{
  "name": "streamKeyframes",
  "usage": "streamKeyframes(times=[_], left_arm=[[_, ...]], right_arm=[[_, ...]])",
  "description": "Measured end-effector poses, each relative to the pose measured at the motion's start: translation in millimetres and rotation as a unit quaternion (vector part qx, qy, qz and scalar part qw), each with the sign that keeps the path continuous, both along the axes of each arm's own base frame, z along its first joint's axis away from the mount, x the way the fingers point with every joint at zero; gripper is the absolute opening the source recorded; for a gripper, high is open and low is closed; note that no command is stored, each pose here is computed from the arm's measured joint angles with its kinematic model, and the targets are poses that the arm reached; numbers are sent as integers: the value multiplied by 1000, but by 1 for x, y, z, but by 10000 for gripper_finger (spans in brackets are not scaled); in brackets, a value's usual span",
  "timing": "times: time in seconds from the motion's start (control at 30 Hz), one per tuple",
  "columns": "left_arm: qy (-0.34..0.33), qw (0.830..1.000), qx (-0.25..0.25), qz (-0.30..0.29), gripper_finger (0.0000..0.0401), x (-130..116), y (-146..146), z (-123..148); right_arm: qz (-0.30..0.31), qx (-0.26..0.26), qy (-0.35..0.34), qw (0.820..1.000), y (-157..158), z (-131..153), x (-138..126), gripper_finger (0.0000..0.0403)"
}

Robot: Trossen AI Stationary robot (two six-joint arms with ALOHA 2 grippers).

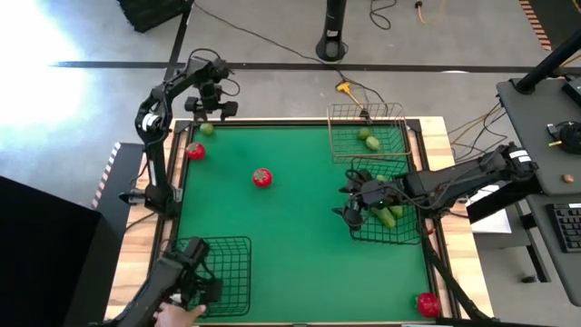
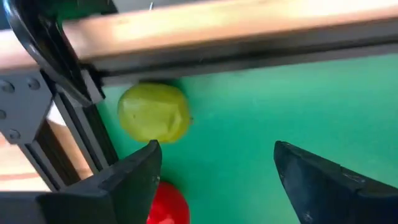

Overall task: Sort produce into baskets
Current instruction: Put the lime into the gold wire basket

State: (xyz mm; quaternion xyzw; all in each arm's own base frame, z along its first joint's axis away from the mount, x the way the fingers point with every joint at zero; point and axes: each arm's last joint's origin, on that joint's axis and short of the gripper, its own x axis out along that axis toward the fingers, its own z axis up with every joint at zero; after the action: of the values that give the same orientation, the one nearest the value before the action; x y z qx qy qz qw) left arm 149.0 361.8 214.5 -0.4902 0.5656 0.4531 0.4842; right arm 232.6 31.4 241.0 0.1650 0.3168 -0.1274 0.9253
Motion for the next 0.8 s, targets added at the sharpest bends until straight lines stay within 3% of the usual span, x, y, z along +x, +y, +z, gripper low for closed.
streamKeyframes(times=[0.23, 0.4, 0.57, 0.8], left_arm=[[13, 999, -11, 44, 270, -13, 8, -13], [14, 998, -13, 52, 294, -16, 9, -11], [21, 995, -10, 96, 323, -13, 20, -18], [95, 990, -54, 84, 319, -6, 16, -29]], right_arm=[[5, -4, 3, 1000, 0, 0, 0, 352], [15, -15, 7, 1000, 0, -1, 0, 352], [23, -25, 9, 999, 0, -1, 0, 352], [45, -53, 16, 997, 0, -1, -1, 352]])
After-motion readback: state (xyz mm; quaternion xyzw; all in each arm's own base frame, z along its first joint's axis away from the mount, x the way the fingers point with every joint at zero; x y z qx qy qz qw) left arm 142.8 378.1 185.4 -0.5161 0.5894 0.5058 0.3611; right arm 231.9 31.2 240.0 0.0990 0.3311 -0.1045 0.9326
